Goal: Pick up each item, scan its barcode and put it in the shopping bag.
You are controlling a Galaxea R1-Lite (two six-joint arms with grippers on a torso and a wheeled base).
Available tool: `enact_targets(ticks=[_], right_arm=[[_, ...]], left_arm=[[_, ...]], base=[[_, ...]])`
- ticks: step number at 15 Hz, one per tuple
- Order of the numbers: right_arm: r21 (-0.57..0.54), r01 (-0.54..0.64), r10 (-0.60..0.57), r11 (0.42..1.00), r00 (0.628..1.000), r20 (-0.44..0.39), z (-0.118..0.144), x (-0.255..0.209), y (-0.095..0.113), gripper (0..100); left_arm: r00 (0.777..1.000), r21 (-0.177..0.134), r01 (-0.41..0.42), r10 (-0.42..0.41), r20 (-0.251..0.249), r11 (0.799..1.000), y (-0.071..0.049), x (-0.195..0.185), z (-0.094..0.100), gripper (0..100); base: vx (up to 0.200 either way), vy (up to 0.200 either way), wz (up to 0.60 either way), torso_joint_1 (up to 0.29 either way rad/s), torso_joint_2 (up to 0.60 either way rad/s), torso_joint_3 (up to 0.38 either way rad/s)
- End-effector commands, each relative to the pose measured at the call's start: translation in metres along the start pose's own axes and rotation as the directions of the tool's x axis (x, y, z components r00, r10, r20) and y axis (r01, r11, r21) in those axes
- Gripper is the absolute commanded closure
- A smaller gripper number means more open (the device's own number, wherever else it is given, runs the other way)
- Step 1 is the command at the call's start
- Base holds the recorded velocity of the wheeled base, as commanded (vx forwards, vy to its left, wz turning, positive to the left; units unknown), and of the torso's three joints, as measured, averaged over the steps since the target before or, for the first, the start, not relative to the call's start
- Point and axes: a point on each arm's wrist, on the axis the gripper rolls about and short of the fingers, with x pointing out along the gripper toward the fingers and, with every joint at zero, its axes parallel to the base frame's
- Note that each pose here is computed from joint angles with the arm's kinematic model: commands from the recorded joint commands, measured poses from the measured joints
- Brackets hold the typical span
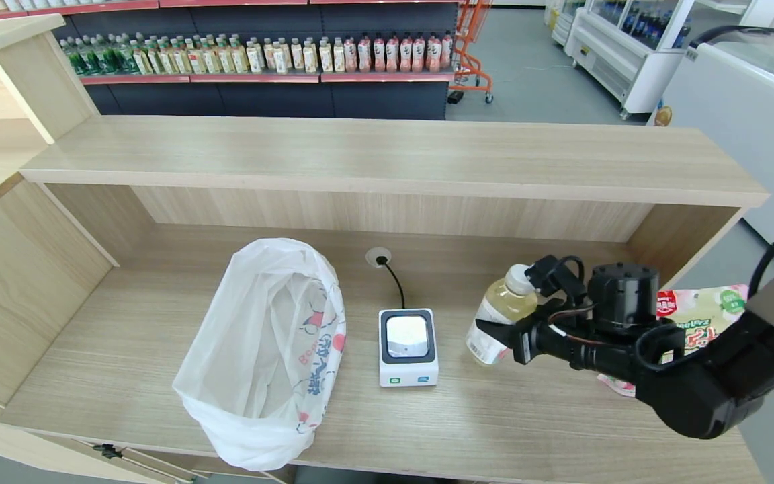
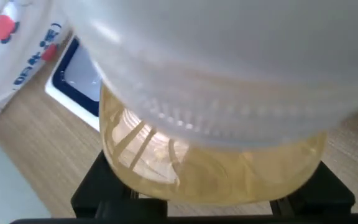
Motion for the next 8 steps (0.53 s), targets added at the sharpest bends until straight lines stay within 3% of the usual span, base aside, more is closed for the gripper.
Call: enact_targets(ticks=[1, 4, 8], right_arm=[[0.011, -0.070, 0.069, 0.998, 0.995, 0.075, 0.043, -0.045, -0.002, 100], [0.011, -0.237, 0.235, 0.971, 0.967, 0.092, 0.056, -0.085, 0.003, 100], [0.033, -0.419, 0.416, 0.907, 0.906, 0.076, 0.042, -0.117, 0.017, 100]], left_arm=[[1.000, 0.000, 0.000, 0.000, 0.000, 1.000, 0.000, 0.000, 0.000, 0], [1.000, 0.000, 0.000, 0.000, 0.000, 1.000, 0.000, 0.000, 0.000, 0], [1.000, 0.000, 0.000, 0.000, 0.000, 1.000, 0.000, 0.000, 0.000, 0]], base=[[0.000, 0.000, 0.00, 0.000, 0.00, 0.000], [0.000, 0.000, 0.00, 0.000, 0.00, 0.000], [0.000, 0.000, 0.00, 0.000, 0.00, 0.000]])
